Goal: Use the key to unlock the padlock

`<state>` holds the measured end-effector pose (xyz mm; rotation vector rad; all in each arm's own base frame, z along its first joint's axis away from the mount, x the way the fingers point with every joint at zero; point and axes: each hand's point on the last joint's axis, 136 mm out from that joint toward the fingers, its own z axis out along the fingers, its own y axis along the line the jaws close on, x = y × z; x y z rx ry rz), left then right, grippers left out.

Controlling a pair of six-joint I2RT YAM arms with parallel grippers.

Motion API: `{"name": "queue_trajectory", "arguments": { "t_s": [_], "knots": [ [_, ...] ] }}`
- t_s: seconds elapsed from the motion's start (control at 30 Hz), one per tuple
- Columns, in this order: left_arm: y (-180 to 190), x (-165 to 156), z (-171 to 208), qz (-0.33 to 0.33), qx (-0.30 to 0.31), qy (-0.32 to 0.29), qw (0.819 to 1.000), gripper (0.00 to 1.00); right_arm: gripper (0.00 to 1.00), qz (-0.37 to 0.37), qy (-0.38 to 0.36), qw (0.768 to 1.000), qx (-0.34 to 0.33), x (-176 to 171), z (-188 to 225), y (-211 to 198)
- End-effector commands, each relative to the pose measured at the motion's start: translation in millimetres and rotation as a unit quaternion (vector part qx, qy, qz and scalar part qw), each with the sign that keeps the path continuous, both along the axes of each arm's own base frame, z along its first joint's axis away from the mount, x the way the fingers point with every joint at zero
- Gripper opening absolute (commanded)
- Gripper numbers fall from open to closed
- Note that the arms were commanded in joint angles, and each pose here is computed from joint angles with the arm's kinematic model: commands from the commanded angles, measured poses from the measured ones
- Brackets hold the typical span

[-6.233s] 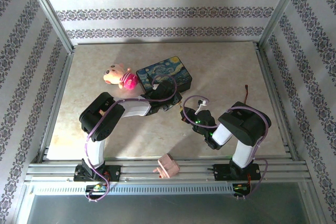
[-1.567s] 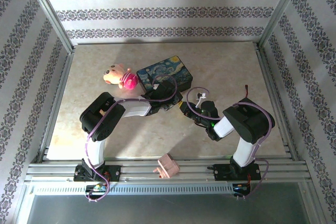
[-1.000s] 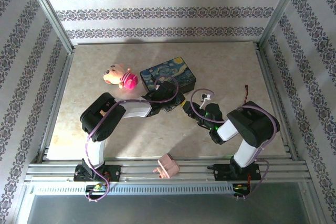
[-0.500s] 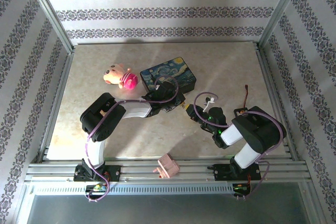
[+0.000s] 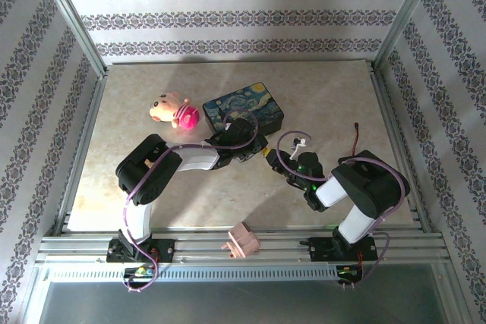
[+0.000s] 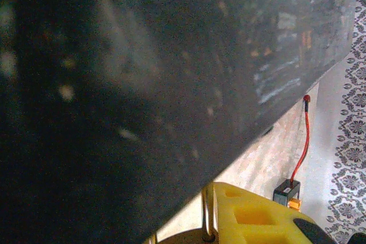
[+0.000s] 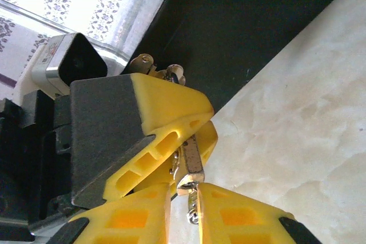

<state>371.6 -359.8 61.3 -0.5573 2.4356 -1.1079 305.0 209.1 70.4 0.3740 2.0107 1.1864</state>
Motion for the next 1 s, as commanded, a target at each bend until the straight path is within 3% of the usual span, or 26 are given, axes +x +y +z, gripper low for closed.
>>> {"name": "queue_trajectory", "arguments": {
  "t_s": [0.0, 0.97],
  "knots": [
    [-17.1, -29.3, -12.8, -0.038, -0.033, 0.056, 0.997, 0.24, 0.19, 0.001, -0.016, 1.0, 0.0, 2.7, 4.1, 5.0],
    [-18.3, -27.5, -10.0, -0.038, -0.033, 0.055, 0.997, 0.23, 0.22, -0.027, 0.01, 0.999, -0.014, -7.1, -14.3, -4.3]
  ]
}}
